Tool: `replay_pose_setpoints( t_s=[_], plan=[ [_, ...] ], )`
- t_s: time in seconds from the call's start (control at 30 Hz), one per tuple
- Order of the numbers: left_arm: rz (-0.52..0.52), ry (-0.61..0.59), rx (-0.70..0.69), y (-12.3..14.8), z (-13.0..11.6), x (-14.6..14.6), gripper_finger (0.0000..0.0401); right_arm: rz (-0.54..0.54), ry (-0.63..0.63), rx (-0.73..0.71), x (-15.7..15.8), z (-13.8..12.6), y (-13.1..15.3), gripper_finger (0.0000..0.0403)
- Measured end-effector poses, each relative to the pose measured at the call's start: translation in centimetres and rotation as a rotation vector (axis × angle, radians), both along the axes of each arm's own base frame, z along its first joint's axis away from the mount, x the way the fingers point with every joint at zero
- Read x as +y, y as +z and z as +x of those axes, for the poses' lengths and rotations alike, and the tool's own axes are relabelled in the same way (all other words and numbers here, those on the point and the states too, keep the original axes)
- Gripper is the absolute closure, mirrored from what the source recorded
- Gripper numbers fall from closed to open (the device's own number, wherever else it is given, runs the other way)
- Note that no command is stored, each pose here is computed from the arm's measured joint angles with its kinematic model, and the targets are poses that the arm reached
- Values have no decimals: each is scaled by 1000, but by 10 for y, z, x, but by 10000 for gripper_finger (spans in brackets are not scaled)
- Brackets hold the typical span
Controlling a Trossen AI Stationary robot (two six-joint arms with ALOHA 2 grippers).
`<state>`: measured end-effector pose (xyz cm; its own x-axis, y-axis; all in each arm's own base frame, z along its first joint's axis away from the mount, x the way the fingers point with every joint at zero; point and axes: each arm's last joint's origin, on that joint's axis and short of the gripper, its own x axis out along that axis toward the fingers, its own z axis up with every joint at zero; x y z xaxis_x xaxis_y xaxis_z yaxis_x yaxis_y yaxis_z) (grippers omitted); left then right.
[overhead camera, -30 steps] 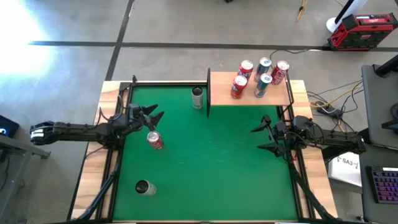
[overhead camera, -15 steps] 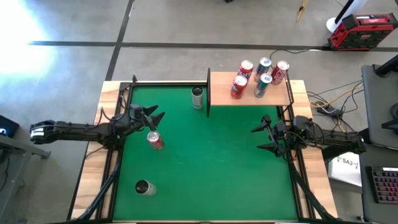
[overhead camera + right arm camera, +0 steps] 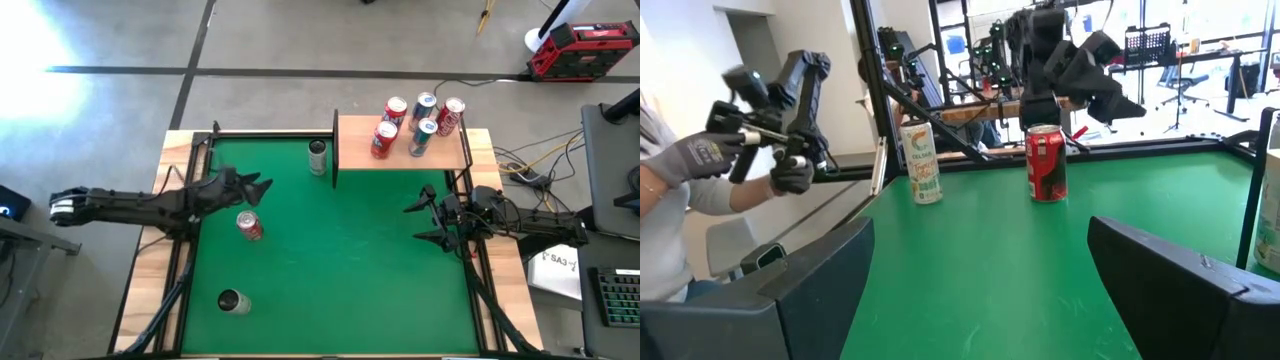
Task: Place canned beverage on shelf
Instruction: Put the top white-yellow soda can on the shelf
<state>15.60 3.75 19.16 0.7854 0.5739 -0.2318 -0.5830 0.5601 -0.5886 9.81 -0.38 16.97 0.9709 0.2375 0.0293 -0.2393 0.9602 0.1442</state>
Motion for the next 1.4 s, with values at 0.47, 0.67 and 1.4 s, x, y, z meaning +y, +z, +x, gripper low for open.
replay_pose_setpoints(
  t_s=[0.47,0.67,1.4],
  plan=[
    [-176,21,478,80,95,23,32,0,0,0,0,0,0,44],
    [-190,-7,591,82,137,34,28,0,0,0,0,0,0,44],
    [-203,105,854,73,237,93,2,0,0,0,0,0,0,44]
  ],
)
